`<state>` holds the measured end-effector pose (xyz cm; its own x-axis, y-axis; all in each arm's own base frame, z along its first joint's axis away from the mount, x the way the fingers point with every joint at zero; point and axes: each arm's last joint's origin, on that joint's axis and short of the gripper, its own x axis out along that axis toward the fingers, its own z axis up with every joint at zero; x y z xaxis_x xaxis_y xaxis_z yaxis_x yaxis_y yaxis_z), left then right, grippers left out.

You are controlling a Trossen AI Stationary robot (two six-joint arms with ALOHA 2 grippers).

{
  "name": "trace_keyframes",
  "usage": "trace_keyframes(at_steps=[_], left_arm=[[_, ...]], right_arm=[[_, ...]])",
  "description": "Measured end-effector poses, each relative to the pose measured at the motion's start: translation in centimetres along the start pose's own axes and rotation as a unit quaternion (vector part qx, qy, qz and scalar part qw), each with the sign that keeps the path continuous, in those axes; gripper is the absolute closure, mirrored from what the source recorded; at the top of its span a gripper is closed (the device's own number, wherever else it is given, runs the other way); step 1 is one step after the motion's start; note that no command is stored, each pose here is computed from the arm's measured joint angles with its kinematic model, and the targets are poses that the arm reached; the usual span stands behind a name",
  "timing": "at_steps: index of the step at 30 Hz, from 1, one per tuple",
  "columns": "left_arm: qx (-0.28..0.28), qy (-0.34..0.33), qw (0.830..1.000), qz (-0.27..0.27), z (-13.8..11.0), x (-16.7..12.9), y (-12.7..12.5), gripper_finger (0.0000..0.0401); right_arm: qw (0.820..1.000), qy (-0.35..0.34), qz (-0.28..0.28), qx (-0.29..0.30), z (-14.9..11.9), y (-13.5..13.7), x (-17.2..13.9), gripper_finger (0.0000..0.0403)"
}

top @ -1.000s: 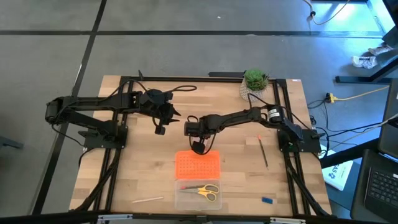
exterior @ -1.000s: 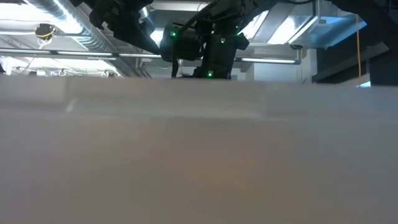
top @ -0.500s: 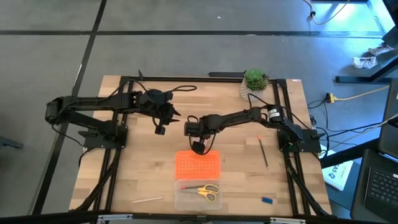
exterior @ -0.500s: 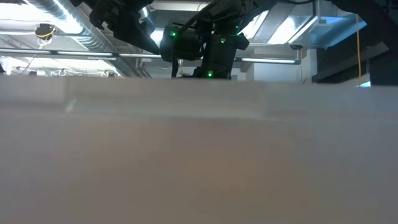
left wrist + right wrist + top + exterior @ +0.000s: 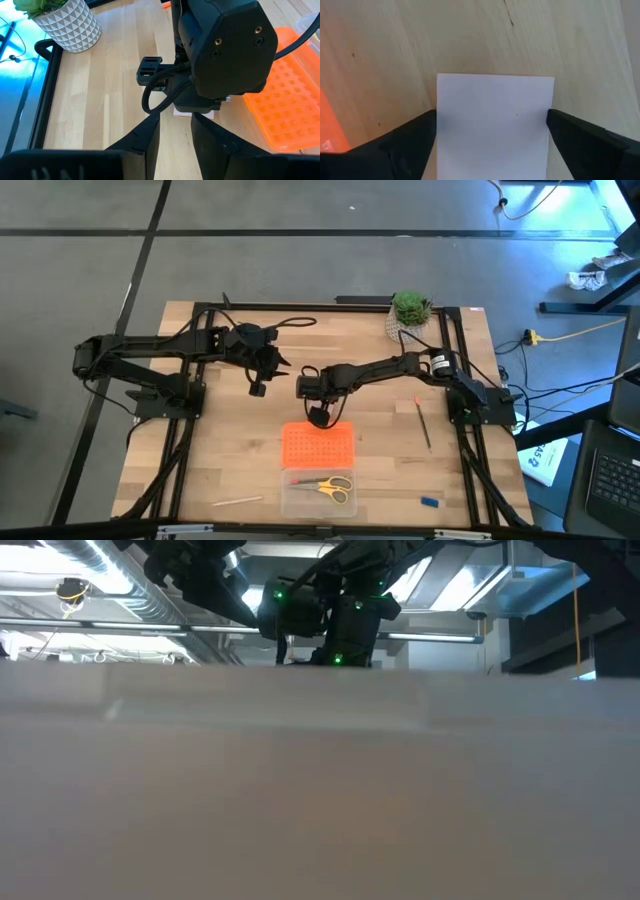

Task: Pack school essentials
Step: Put the notepad into the supply box

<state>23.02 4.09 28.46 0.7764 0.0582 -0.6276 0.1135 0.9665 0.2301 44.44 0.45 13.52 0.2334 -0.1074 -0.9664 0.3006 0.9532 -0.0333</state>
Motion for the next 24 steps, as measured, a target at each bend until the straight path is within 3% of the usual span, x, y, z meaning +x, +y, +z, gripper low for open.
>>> trace_keyframes(at_steps=[9,24], left_arm=[[0.0,0.0,1.0,0.0,0.0,0.0,0.0,0.0297],[0.0,0.0,1.0,0.0,0.0,0.0,0.0,0.0297]], right_arm=[[1.0,-0.004,-0.002,-0.009,0.05,-0.01,0.02,0.0095],[1.0,0.001,0.002,-0.024,0.67,0.1,-0.75,0.0101]])
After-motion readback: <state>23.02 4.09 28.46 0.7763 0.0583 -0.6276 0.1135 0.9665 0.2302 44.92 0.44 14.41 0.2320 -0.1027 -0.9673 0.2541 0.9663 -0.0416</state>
